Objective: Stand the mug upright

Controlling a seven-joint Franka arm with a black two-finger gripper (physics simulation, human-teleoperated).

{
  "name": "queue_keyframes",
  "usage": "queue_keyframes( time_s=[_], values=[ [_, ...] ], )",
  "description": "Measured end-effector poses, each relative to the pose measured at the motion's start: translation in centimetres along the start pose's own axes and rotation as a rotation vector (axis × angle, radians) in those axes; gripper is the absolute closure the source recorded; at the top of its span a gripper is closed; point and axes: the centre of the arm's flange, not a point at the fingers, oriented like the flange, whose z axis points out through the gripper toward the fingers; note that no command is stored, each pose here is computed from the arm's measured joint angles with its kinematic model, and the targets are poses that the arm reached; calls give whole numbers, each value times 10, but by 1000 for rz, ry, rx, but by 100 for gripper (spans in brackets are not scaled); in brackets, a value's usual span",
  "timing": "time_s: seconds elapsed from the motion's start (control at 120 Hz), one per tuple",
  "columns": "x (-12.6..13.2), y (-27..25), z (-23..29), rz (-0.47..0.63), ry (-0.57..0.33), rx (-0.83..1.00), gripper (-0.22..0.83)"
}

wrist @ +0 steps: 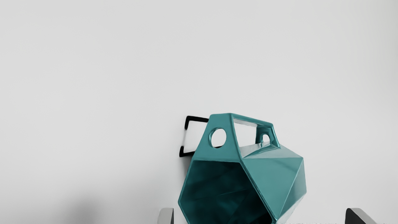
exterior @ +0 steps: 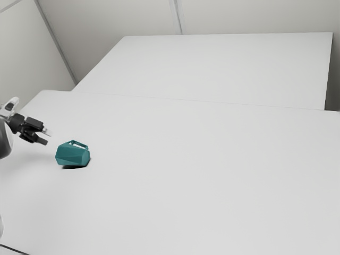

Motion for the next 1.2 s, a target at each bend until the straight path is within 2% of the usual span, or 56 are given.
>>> queue_keyframes(
  time_s=[0.55, 1.075, 1.2],
  values=[
    [-4, 6, 59, -9, -36, -115, 0],
    [2, 28, 84, 0, -45, -121, 0],
    [-3, 34, 88, -10, -43, -127, 0]
  ],
)
